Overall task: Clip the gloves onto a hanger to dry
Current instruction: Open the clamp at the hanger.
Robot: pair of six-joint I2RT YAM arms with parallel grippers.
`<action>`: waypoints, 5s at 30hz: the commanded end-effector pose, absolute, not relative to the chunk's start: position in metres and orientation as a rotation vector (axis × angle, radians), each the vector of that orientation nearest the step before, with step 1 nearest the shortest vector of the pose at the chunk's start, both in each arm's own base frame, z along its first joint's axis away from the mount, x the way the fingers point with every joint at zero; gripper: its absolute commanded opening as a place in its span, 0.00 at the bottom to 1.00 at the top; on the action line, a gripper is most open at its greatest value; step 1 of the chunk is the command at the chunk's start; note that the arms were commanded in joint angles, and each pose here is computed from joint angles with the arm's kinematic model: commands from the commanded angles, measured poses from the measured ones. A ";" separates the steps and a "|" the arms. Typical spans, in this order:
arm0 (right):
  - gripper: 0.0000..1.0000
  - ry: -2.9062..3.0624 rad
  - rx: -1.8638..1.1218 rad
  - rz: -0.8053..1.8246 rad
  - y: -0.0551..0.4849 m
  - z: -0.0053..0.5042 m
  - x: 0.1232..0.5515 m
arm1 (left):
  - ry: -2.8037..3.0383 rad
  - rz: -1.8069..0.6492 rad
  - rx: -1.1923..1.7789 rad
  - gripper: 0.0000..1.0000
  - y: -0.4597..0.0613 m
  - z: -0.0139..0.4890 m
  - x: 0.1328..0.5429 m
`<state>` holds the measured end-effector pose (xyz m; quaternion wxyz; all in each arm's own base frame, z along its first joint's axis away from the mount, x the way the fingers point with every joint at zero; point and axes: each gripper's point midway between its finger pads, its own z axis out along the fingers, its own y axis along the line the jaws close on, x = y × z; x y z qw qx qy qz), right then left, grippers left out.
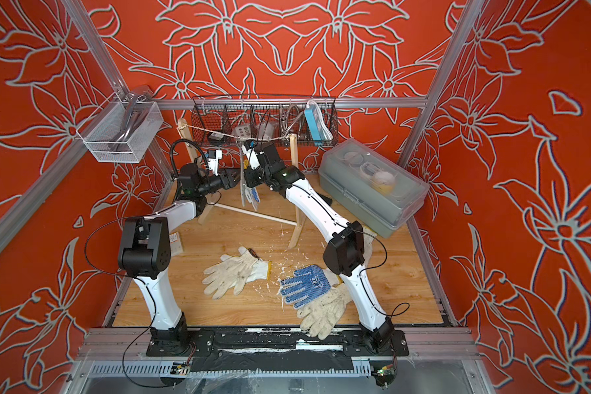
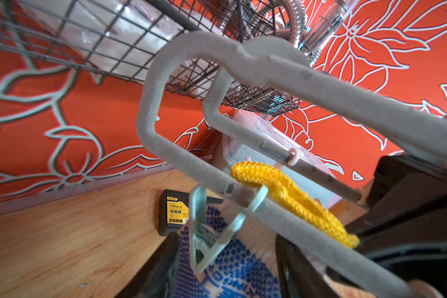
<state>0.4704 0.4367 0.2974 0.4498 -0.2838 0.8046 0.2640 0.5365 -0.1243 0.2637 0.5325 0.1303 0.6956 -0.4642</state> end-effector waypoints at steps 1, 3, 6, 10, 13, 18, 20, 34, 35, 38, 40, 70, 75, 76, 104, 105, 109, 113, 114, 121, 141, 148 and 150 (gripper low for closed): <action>0.00 1.986 -0.728 0.676 0.432 0.305 0.463 | 1.619 -1.151 0.393 0.57 -0.130 0.270 0.535; 0.00 1.988 -0.731 0.674 0.431 0.305 0.463 | 1.619 -1.176 0.391 0.56 -0.131 0.268 0.535; 0.00 1.989 -0.739 0.677 0.430 0.305 0.461 | 1.608 -1.212 0.392 0.54 -0.133 0.267 0.536; 0.00 1.998 -0.735 0.662 0.426 0.303 0.462 | 1.595 -1.276 0.405 0.52 -0.136 0.268 0.536; 0.00 2.009 -0.709 0.629 0.422 0.303 0.466 | 1.602 -1.275 0.410 0.52 -0.136 0.266 0.535; 0.00 2.040 -0.606 0.533 0.410 0.303 0.482 | 1.615 -1.239 0.412 0.54 -0.134 0.268 0.533; 0.00 2.043 -0.555 0.478 0.402 0.305 0.487 | 1.624 -1.209 0.409 0.54 -0.132 0.268 0.533; 0.00 2.022 -0.419 0.364 0.397 0.302 0.509 | 1.627 -1.181 0.418 0.56 -0.126 0.278 0.531; 0.00 2.013 -0.421 0.369 0.400 0.303 0.510 | 1.630 -1.180 0.419 0.56 -0.126 0.277 0.530; 0.00 1.995 -0.455 0.429 0.414 0.302 0.508 | 1.639 -1.174 0.431 0.57 -0.127 0.277 0.526; 0.00 1.987 -0.492 0.484 0.426 0.301 0.503 | 1.642 -1.171 0.436 0.57 -0.127 0.278 0.526; 0.00 1.960 -0.746 0.810 0.468 0.296 0.460 | 1.610 -1.360 0.467 0.53 -0.128 0.291 0.519; 0.00 1.998 -0.728 0.733 0.458 0.289 0.465 | 1.607 -1.360 0.469 0.50 -0.131 0.292 0.515; 0.00 2.006 -0.718 0.712 0.455 0.289 0.467 | 1.610 -1.352 0.468 0.49 -0.131 0.291 0.514; 0.00 1.894 -0.529 0.654 0.464 0.299 0.508 | 1.738 -1.131 0.476 0.60 -0.119 0.289 0.493; 0.00 1.892 -0.544 0.677 0.468 0.299 0.505 | 1.748 -1.128 0.474 0.60 -0.118 0.286 0.492; 0.00 1.906 -0.585 0.747 0.476 0.292 0.498 | 1.760 -1.093 0.448 0.62 -0.107 0.286 0.490; 0.00 1.914 -0.598 0.808 0.481 0.289 0.494 | 1.754 -1.100 0.427 0.64 -0.100 0.293 0.488; 0.00 1.914 -0.602 0.825 0.483 0.289 0.493 | 1.754 -1.098 0.431 0.64 -0.101 0.295 0.485; 0.00 1.893 -0.631 0.923 0.494 0.294 0.484 | 1.779 -1.061 0.398 0.67 -0.090 0.290 0.476; 0.00 1.823 -0.716 1.117 0.518 0.310 0.458 | 1.853 -1.086 0.335 0.65 -0.042 0.297 0.461; 0.00 1.810 -0.738 1.148 0.522 0.315 0.450 | 1.836 -1.108 0.386 0.65 -0.039 0.295 0.472; 0.00 1.803 -0.744 1.154 0.523 0.317 0.448 | 1.833 -1.123 0.409 0.65 -0.040 0.293 0.473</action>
